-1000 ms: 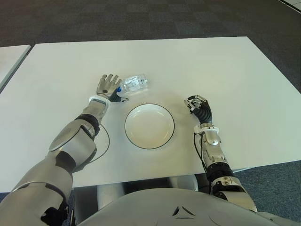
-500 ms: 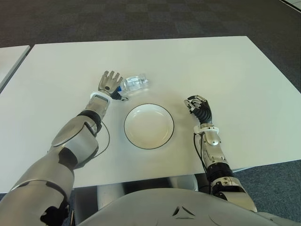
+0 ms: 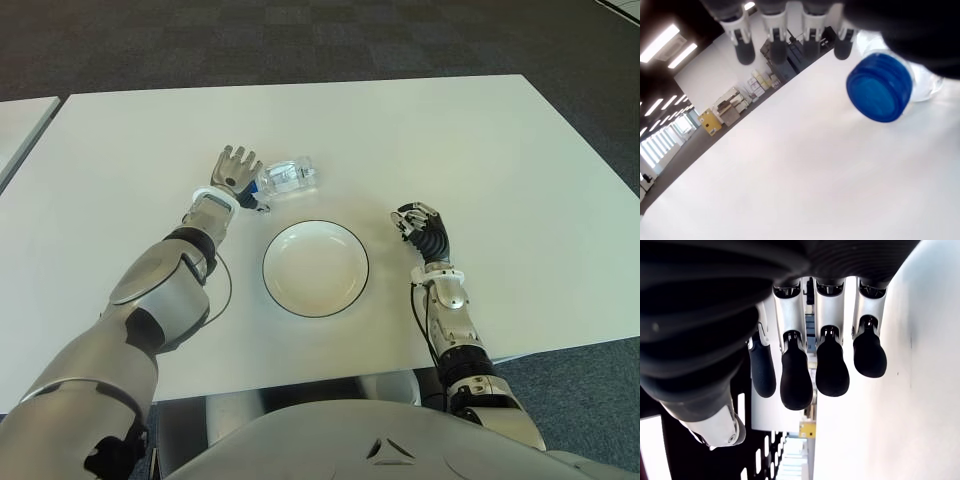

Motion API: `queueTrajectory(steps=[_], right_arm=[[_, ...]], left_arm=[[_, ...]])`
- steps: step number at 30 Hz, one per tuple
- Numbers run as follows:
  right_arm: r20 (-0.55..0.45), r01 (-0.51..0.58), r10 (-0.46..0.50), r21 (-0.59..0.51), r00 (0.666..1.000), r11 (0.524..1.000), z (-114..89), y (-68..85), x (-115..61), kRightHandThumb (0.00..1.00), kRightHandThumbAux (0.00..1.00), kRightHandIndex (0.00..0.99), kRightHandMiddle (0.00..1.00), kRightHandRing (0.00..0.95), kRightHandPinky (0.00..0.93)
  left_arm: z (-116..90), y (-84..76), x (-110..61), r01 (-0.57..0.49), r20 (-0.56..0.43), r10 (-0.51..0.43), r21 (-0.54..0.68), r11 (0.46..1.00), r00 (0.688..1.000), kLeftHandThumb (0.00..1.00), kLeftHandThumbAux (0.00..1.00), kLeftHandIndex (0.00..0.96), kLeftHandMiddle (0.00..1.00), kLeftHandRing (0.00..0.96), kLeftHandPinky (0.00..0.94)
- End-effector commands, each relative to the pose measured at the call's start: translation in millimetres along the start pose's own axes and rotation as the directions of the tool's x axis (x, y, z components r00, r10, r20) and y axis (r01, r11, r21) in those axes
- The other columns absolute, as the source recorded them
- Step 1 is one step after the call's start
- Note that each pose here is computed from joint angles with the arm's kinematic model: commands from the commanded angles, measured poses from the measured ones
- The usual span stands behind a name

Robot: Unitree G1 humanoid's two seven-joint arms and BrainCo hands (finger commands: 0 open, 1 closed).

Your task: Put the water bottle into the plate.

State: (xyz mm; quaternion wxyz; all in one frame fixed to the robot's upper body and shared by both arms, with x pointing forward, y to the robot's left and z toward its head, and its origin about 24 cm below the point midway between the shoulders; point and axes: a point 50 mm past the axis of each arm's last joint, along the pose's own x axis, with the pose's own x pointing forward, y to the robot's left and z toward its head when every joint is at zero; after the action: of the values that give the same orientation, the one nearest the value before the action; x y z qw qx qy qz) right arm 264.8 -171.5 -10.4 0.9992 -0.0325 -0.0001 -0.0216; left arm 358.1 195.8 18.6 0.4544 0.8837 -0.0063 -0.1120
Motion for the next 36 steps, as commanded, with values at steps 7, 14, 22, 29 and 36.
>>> queueTrajectory(steps=[7, 14, 22, 29, 36], right_arm=[[-0.027, -0.008, 0.008, -0.002, 1.0, 1.0, -3, 0.5, -1.6, 0.705, 0.727, 0.44, 0.733, 0.723, 0.72], [-0.025, -0.008, 0.008, 0.001, 1.0, 1.0, -4, 0.3, -2.0, 0.705, 0.728, 0.44, 0.733, 0.723, 0.722], [-0.021, -0.008, 0.008, 0.002, 1.0, 1.0, -3, 0.1, -3.3, 0.704, 0.729, 0.439, 0.736, 0.726, 0.722], [-0.022, -0.001, 0.001, 0.0, 1.0, 1.0, -3, -1.2, -4.0, 0.704, 0.729, 0.439, 0.741, 0.731, 0.729], [-0.019, 0.005, -0.005, -0.007, 1.0, 1.0, -4, -1.1, -4.5, 0.704, 0.729, 0.439, 0.746, 0.736, 0.733]], left_arm=[[-7, -1.2, 0.7, 0.043, -0.019, -0.043, 0.007, 0.999, 0.999, 0.632, 0.274, 0.0, 0.0, 0.0, 0.0], [-5, 6.0, 4.6, 0.042, -0.02, -0.042, -0.037, 0.998, 0.999, 0.628, 0.27, 0.0, 0.0, 0.0, 0.0], [-7, 20.3, 11.6, 0.032, -0.024, -0.033, -0.07, 0.997, 0.999, 0.632, 0.275, 0.0, 0.0, 0.0, 0.0], [-12, 35.0, 18.1, 0.019, -0.031, -0.021, -0.082, 0.996, 0.999, 0.638, 0.279, 0.0, 0.0, 0.0, 0.0], [-17, 44.2, 21.4, -0.006, -0.042, 0.002, -0.11, 0.994, 0.999, 0.644, 0.286, 0.0, 0.0, 0.0, 0.0]])
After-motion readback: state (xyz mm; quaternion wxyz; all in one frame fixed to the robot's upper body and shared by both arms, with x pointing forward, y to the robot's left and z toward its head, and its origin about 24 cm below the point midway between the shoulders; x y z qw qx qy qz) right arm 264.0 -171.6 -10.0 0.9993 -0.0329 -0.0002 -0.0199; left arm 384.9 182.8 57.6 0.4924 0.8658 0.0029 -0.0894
